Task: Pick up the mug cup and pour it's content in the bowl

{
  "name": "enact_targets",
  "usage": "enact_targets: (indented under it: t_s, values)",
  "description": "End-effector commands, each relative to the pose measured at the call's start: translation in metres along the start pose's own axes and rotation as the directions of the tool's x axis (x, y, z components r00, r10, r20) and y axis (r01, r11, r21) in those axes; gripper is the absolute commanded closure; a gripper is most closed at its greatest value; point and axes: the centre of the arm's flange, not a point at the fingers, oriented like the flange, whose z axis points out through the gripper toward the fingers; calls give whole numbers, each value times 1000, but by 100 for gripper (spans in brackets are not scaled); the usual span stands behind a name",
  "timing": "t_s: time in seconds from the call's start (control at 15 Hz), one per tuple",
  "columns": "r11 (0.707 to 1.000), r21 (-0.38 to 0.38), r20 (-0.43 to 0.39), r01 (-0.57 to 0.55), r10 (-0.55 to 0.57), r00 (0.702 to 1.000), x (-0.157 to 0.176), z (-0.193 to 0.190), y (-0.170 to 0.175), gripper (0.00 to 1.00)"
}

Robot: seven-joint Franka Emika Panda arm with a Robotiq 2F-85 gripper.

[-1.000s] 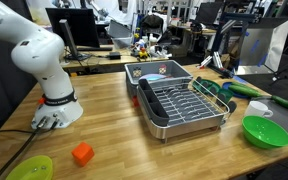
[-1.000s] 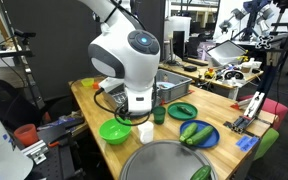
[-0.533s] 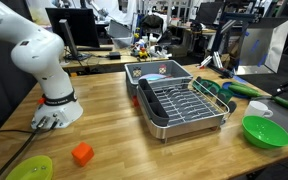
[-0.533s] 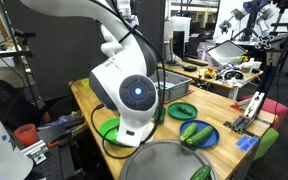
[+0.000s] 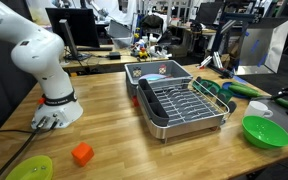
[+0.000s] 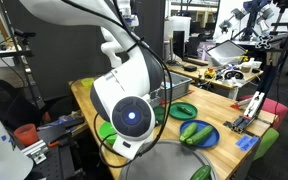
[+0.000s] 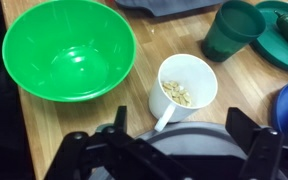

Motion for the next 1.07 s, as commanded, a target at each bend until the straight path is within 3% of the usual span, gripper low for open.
enact_targets:
  t_s: [0.0,1.0]
  values:
    - [1000,0,0,-1,1,1000,0,0,0,0]
    - [958,91,65,-273,268,961,35,37,13,0]
